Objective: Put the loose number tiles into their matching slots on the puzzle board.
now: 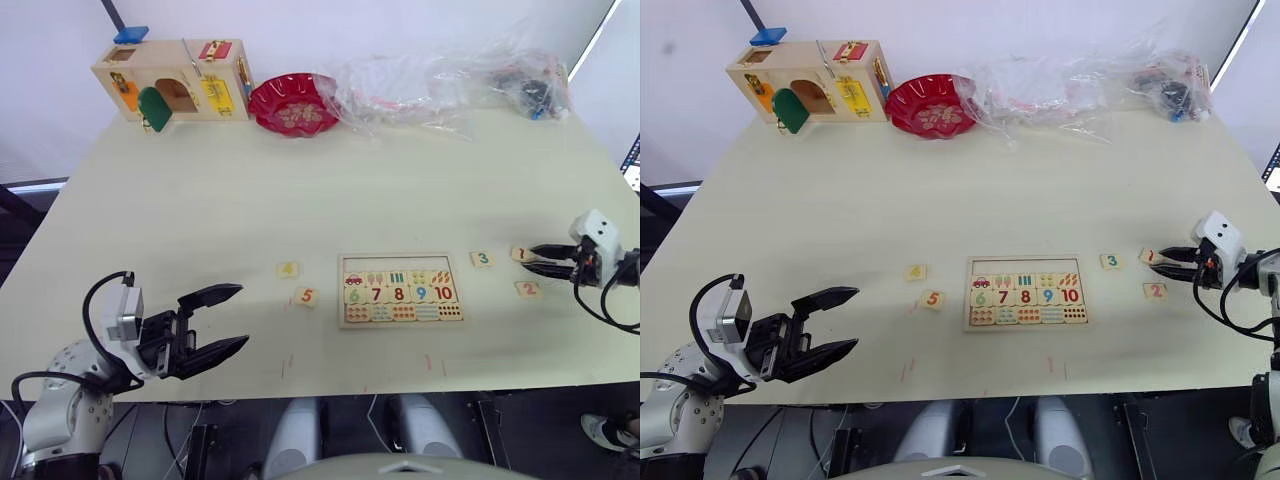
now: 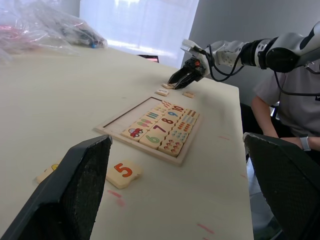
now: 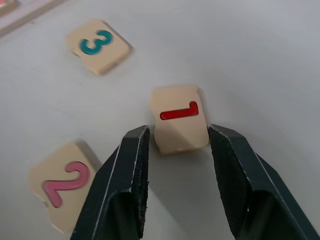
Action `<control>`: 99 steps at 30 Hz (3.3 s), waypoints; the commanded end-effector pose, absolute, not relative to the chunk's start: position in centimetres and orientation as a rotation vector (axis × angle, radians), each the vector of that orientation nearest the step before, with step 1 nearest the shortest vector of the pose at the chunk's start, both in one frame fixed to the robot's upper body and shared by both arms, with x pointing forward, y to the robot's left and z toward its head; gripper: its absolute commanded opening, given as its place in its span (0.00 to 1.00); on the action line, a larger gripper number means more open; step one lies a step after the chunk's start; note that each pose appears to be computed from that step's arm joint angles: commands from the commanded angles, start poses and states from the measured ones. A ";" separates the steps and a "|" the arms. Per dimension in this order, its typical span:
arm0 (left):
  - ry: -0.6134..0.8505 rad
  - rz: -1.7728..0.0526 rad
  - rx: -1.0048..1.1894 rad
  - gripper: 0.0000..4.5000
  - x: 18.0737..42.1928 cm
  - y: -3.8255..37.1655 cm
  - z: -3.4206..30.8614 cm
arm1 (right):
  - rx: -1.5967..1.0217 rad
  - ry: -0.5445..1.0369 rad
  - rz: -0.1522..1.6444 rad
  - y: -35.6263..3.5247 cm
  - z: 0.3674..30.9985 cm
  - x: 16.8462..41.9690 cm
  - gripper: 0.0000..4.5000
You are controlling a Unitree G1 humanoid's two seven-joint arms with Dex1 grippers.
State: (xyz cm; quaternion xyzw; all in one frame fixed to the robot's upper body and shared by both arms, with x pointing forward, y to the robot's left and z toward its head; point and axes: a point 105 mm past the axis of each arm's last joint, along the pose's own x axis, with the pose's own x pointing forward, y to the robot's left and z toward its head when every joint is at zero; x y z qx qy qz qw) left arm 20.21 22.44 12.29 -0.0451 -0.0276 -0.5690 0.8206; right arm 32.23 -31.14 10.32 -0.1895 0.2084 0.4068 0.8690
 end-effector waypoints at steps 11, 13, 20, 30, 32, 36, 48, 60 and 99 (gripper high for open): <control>-0.078 -1.233 -0.075 1.00 20.3 22.1 12.8 | -0.326 0.406 0.806 -30.7 13.2 30.5 0.43; -0.078 -1.236 -0.075 1.00 20.5 22.0 12.9 | -0.336 0.415 0.780 -30.9 12.6 30.7 0.54; -0.074 -1.243 -0.071 1.00 20.6 22.0 12.8 | -0.321 0.409 0.686 -31.5 11.5 32.1 0.70; -0.079 -1.239 -0.065 1.00 20.6 22.1 13.0 | -0.295 0.448 0.695 -31.5 10.1 32.4 0.70; -0.080 -1.238 -0.065 1.00 20.5 22.1 13.0 | -0.287 0.449 0.702 -31.4 10.0 32.4 0.70; -0.083 -1.236 -0.064 1.00 20.5 22.0 13.1 | -0.280 0.441 0.716 -31.1 9.8 32.3 0.70; -0.124 -1.254 -0.060 1.00 20.5 22.2 13.5 | -0.264 0.427 0.718 -30.9 9.4 31.7 0.70; -0.159 -1.264 -0.034 1.00 20.7 22.1 13.8 | -0.257 0.423 0.710 -30.8 9.2 31.6 0.70; -0.169 -1.199 -0.012 1.00 21.3 23.1 14.1 | -0.838 0.460 1.089 -11.7 21.2 27.7 0.19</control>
